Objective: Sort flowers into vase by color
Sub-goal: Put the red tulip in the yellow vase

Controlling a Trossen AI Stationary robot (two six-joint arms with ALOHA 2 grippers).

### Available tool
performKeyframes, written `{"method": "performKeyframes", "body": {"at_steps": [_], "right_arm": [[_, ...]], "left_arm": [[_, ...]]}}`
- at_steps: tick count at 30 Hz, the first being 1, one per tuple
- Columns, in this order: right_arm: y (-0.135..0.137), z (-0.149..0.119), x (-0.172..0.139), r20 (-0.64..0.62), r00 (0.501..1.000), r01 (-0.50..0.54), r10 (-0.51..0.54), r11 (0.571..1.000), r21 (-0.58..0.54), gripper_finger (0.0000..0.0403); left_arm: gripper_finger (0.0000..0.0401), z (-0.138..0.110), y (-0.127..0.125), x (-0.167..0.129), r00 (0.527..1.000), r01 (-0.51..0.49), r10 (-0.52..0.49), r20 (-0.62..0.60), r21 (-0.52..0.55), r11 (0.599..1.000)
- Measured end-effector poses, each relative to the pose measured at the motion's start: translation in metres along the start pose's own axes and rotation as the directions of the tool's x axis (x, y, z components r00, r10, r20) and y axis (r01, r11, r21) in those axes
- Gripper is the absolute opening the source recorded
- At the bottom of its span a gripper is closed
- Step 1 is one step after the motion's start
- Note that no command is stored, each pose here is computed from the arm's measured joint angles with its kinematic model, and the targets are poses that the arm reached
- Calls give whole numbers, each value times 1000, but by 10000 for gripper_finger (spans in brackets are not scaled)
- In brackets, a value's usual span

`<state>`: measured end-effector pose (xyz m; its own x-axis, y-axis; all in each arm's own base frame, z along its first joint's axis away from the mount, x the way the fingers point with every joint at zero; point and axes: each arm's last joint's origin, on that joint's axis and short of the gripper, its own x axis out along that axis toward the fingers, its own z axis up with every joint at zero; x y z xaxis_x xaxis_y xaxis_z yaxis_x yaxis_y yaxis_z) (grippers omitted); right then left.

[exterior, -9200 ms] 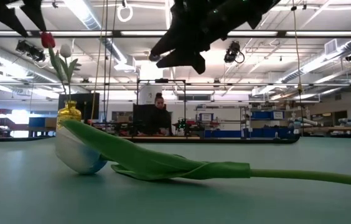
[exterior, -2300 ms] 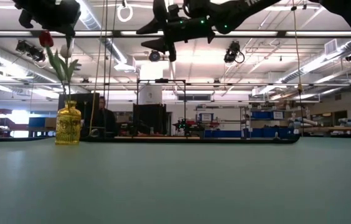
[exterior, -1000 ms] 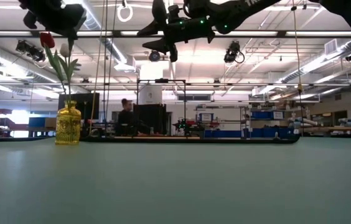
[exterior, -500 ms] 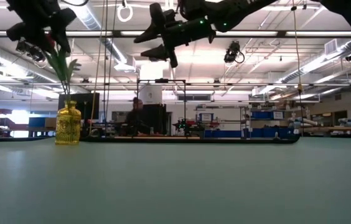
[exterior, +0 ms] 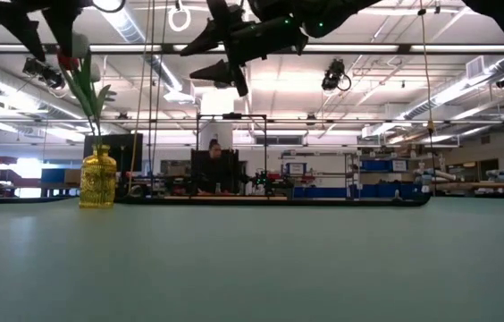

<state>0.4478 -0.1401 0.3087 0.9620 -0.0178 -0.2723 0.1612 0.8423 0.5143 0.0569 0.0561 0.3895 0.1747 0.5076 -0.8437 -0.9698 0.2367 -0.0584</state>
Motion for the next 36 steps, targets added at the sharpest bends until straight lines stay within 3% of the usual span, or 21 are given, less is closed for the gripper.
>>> {"method": "performKeyframes", "body": {"at_steps": [9,15,21,25,30,36], "right_arm": [[10,-24,3,-182,983,21,-19,1000,8,231],[13,-32,4,-236,971,25,-29,999,-22,231],[13,-32,4,-237,971,31,-32,999,-8,231],[12,-33,4,-247,968,36,-36,999,-5,231],[10,-38,2,-292,954,69,-65,998,2,231],[6,-39,1,-317,945,93,-86,996,8,231]], "left_arm": [[290,-4,-8,-2,964,192,-222,-145,-198,961],[290,-11,-17,-2,908,285,-336,-248,-220,933],[290,-36,-22,16,875,209,-320,-364,-312,927],[290,-58,-39,38,838,158,-308,-450,-341,927],[290,-97,-71,68,776,151,-352,-523,-388,909],[290,-148,-90,86,697,57,-346,-628,-432,900]]}}
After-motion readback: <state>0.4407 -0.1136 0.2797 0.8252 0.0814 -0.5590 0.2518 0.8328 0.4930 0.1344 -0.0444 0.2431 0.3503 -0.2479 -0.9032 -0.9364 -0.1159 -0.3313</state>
